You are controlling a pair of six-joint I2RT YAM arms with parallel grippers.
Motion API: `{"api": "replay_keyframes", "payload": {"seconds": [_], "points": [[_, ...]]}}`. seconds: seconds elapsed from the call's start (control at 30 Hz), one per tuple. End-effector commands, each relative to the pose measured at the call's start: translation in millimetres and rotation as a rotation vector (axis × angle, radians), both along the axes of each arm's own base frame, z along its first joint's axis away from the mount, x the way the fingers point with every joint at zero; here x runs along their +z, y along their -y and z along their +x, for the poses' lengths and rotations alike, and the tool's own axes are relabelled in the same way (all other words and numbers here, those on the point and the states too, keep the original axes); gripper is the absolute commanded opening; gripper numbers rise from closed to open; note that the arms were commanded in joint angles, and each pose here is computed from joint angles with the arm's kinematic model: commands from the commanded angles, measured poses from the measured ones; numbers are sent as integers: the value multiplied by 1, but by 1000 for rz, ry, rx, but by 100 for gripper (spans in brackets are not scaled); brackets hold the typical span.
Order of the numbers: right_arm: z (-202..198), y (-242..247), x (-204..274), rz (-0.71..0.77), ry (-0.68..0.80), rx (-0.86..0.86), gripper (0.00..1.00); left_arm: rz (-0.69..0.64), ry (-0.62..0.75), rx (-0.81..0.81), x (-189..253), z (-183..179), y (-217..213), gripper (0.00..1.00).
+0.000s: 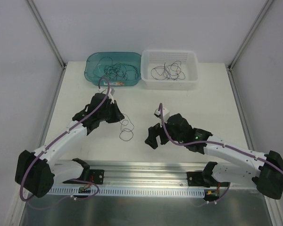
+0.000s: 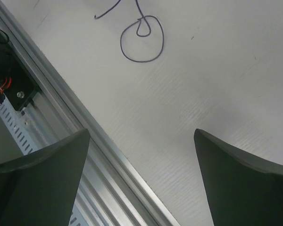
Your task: Untangle the cables
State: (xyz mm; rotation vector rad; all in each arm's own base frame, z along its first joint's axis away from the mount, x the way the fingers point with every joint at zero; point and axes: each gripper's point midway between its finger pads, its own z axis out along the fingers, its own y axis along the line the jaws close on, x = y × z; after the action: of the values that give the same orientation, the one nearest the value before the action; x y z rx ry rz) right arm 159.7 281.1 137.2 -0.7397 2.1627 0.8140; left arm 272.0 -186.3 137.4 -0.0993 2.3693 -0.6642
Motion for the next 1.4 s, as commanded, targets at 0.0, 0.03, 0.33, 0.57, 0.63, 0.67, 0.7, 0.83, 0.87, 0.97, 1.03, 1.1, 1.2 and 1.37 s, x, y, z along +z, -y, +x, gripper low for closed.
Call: {"api": "replay_keyframes", "payload": {"seconds": [0.0,0.03,0.33,0.57,0.63,0.67,0.7,0.83,0.87,0.97,1.03,1.1,1.2,1.37], "points": [[14,-27,42,147,97,42,97,-108,112,-170,50,-16,25,0],[16,-29,42,147,108,51,99,-124,129,-189,59,-18,28,0],[31,-54,74,258,209,83,97,-227,234,-317,111,-42,46,0],[45,-57,100,296,326,55,99,-292,230,-355,129,-55,55,0],[44,-59,106,298,349,76,99,-306,230,-359,135,-57,58,0],[44,-61,113,308,361,87,99,-313,228,-369,137,-58,59,0],[43,-63,115,306,370,101,98,-319,230,-372,140,-59,61,0],[40,-73,120,304,381,150,96,-332,222,-385,144,-62,66,0],[39,-75,122,307,384,157,95,-336,224,-391,146,-63,68,0],[40,-79,120,302,383,168,90,-349,224,-408,151,-67,72,0],[38,-84,120,311,379,191,85,-354,223,-414,154,-68,74,0],[34,-88,121,322,375,215,80,-361,223,-417,156,-69,75,0],[27,-93,123,338,375,259,79,-376,210,-433,159,-71,77,0],[22,-93,125,348,377,281,78,-372,217,-416,160,-69,76,0]]}}
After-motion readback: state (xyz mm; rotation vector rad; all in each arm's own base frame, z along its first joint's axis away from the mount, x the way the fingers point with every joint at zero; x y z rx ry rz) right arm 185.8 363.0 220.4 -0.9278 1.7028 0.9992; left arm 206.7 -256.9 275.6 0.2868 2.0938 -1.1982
